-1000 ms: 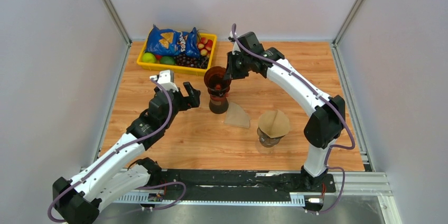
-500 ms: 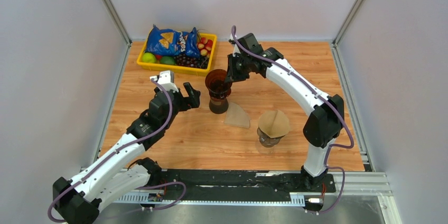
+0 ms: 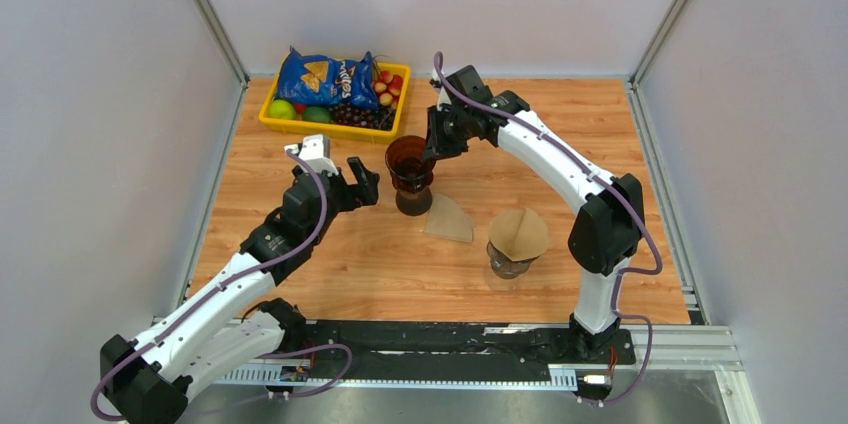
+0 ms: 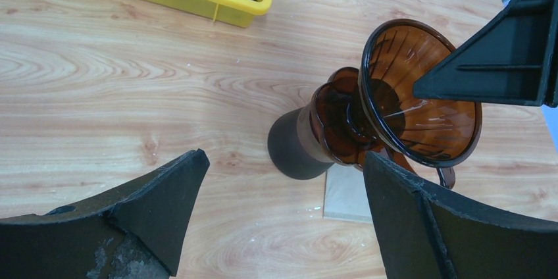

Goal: Place the coffee filter in the dripper

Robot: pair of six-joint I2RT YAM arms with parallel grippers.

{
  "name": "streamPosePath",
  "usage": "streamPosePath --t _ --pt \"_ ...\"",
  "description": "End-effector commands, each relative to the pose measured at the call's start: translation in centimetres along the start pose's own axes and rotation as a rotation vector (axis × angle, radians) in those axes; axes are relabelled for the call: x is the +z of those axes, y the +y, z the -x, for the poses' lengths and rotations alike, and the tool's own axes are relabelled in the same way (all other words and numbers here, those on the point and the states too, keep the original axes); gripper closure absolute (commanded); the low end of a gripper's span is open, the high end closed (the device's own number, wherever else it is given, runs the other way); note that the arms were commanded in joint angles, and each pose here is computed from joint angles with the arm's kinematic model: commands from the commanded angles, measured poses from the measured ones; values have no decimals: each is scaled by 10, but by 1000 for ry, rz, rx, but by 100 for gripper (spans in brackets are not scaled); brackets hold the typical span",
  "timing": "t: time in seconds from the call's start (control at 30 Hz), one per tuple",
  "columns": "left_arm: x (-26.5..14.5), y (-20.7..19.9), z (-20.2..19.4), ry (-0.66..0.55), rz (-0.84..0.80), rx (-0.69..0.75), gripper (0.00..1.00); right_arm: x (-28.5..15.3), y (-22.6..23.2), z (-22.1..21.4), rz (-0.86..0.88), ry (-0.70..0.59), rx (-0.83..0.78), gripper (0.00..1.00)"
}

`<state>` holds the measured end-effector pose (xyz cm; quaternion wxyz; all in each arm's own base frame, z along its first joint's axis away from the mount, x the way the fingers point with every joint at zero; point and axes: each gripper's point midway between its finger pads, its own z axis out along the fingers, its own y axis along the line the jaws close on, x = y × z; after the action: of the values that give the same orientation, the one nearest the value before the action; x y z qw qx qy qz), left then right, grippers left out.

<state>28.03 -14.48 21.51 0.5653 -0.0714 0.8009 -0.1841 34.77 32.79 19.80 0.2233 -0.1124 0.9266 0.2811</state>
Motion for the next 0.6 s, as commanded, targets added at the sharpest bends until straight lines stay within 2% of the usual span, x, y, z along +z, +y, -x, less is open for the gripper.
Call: streamPosePath --t 0.0,0.33,0.57 --pt "0 0 4 -17 -3 0 0 -5 13 16 23 -50 -1 87" --pt "0 0 4 -15 -6 -1 0 -5 10 20 1 -65 -3 81" --pt "-1 -1 4 -17 -9 -5 0 -6 10 23 -4 -77 -10 71"
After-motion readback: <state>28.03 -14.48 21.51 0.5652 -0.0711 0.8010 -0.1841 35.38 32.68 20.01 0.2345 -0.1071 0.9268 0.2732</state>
